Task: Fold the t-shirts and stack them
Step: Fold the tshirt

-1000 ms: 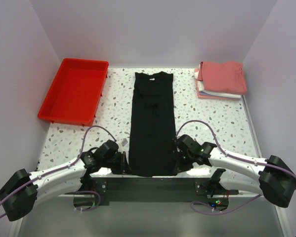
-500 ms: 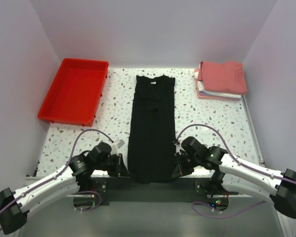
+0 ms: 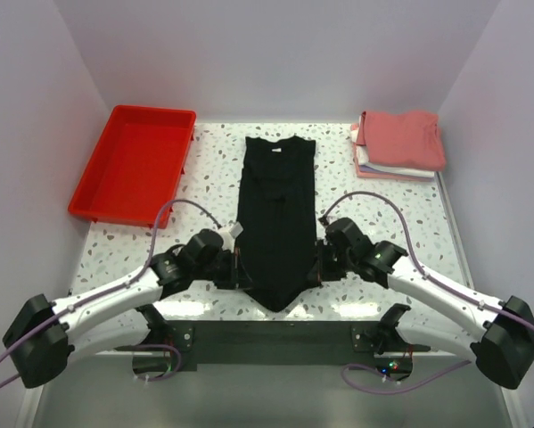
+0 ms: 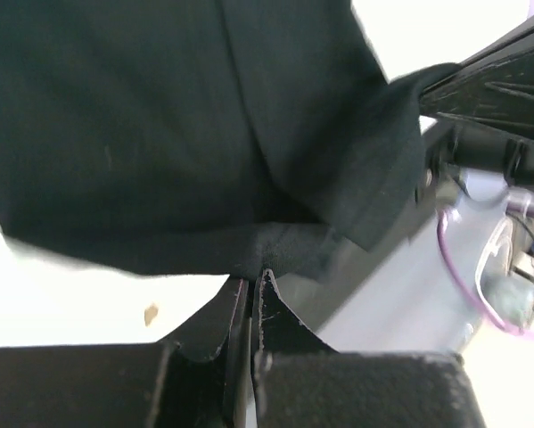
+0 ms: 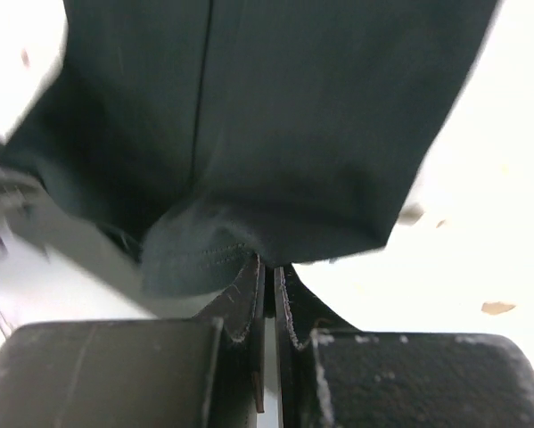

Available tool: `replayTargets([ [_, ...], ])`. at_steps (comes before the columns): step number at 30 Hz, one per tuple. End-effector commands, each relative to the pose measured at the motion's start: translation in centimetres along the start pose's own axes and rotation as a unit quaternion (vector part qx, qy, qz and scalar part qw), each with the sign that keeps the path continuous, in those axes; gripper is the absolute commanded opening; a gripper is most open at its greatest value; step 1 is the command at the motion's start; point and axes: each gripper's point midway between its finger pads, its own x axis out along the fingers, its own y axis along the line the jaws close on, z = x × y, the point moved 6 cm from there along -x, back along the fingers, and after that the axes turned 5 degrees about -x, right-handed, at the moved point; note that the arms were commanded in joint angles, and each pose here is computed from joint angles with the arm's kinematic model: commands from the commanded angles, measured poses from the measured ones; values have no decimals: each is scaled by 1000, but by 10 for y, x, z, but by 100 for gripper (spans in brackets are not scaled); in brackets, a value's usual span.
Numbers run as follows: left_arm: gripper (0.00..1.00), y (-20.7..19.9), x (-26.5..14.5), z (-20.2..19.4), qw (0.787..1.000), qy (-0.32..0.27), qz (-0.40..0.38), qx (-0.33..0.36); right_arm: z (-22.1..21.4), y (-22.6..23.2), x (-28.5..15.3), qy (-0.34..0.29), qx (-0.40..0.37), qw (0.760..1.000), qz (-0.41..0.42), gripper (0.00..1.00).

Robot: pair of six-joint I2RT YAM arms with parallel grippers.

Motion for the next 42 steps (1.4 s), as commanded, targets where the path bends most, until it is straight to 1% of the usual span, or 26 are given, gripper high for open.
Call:
replayTargets([
  [1, 0, -44, 3, 61, 991, -107, -41, 69, 54, 3, -8, -122, 14, 992, 5, 0],
  [2, 0, -48, 4, 69, 989, -116, -49, 75, 66, 1, -10, -147, 8, 989, 0, 0],
  [3, 0, -45, 7, 81, 988, -123, -47, 75, 72, 0, -9, -153, 4, 988, -12, 0],
  [4, 0, -53, 6, 94, 985, -142, -61, 79, 82, 2, -14, -165, -1, 986, -19, 0],
  [6, 0, -46, 11, 117, 983, -164, -51, 70, 95, -4, -15, -183, -1, 982, -44, 0],
  [8, 0, -50, 13, 135, 980, -179, -46, 73, 110, -8, -14, -200, 3, 978, -59, 0],
  [9, 0, -42, 19, 143, 981, -181, -24, 68, 116, -11, -14, -206, 6, 976, -70, 0],
  [11, 0, -46, 20, 157, 978, -195, -26, 70, 132, -19, -13, -217, 13, 972, -87, 0],
  [12, 0, -41, 22, 165, 978, -200, -21, 62, 138, -21, -12, -222, 14, 971, -90, 0],
  [13, 0, -45, 20, 174, 974, -214, -30, 65, 149, -20, -13, -237, 13, 968, -85, 0],
  [15, 0, -43, 20, 191, 971, -229, -19, 66, 159, -27, -5, -231, 14, 969, -91, 0],
  [16, 0, -41, 21, 196, 971, -231, -11, 64, 168, -25, -3, -238, 10, 968, -84, 0],
  [17, 0, -39, 22, 201, 970, -235, -3, 64, 172, -31, 4, -229, 12, 969, -91, 0],
  [19, 0, -29, 25, 214, 964, -260, 29, 53, 184, -32, 7, -231, 6, 969, -92, 0],
  [22, 0, -17, 28, 226, 960, -274, 45, 43, 199, -44, 15, -230, 1, 966, -121, 0],
  [23, 0, -12, 27, 229, 958, -281, 53, 39, 203, -52, 16, -235, -5, 960, -152, 0],
  [25, 0, -5, 27, 239, 951, -296, 74, 40, 210, -61, 22, -231, -11, 957, -177, 0],
  [26, 0, 1, 29, 241, 950, -296, 89, 45, 212, -62, 24, -230, -16, 957, -178, 0],
  [29, 0, 2, 35, 252, 948, -297, 93, 61, 221, -62, 30, -237, -27, 955, -175, 0],
  [32, 0, -2, 42, 259, 951, -290, 80, 80, 228, -65, 36, -236, -34, 954, -183, 0],
  [37, 0, 1, 45, 273, 949, -294, 82, 79, 236, -71, 48, -226, -34, 955, -191, 0],
  [42, 0, 9, 55, 279, 952, -281, 87, 84, 243, -75, 53, -223, -30, 954, -197, 0],
])
